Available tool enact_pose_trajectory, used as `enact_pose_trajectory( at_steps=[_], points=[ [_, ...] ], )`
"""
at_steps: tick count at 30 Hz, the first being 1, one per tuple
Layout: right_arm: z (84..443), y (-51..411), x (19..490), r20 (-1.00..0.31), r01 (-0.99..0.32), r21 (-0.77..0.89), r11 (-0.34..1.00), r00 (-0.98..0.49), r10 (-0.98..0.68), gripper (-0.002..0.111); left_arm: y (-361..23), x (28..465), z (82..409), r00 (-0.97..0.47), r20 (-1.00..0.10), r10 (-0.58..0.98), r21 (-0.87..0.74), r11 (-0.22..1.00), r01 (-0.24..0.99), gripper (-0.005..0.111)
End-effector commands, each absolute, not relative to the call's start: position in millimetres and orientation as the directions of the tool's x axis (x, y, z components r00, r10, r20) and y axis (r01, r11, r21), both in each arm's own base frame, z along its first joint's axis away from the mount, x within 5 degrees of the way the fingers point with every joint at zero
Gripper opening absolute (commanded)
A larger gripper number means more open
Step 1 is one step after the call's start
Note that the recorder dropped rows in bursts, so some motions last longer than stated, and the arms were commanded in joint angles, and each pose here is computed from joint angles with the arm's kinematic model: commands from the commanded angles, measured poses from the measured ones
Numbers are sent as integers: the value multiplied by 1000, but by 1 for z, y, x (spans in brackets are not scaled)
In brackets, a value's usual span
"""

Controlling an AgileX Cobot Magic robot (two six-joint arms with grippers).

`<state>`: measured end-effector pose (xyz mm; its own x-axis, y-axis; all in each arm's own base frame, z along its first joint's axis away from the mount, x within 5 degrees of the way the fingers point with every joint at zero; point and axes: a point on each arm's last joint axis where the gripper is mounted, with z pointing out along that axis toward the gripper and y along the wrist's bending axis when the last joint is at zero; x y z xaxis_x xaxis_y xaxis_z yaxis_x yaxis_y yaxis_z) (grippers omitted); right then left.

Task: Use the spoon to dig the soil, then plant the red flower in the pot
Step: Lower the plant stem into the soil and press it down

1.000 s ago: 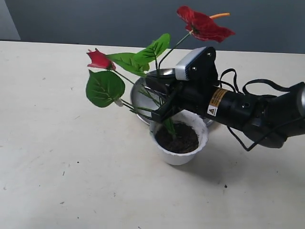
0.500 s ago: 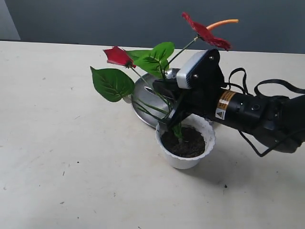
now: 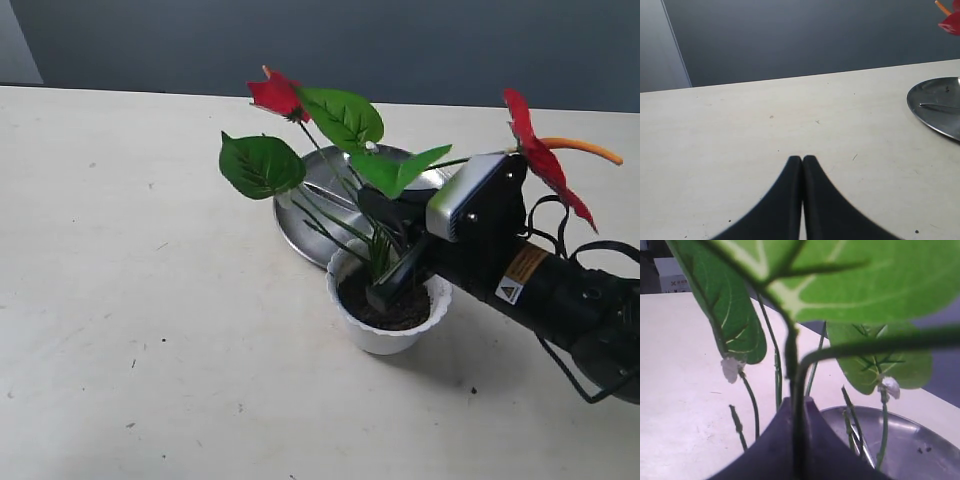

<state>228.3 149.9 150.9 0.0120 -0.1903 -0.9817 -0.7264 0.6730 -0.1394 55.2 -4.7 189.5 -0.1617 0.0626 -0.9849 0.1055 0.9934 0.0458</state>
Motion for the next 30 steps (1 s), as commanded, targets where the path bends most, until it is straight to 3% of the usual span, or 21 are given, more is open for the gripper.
enact_pose_trajectory(
  at_steps=[1, 23, 30],
  points=[
    [129, 146, 212, -949, -776, -101, 622, -111, -293, 0, -5, 55, 192, -146, -988, 57, 41, 993, 111, 1],
    [123, 140, 212, -933, -733, -15, 680, -233, -272, 0, -5, 55, 192, -146, -988, 57, 41, 993, 111, 1],
    [123, 141, 211, -933, -736, -16, 677, -232, -274, 14, -5, 55, 192, -146, -988, 57, 41, 993, 111, 1]
  ],
)
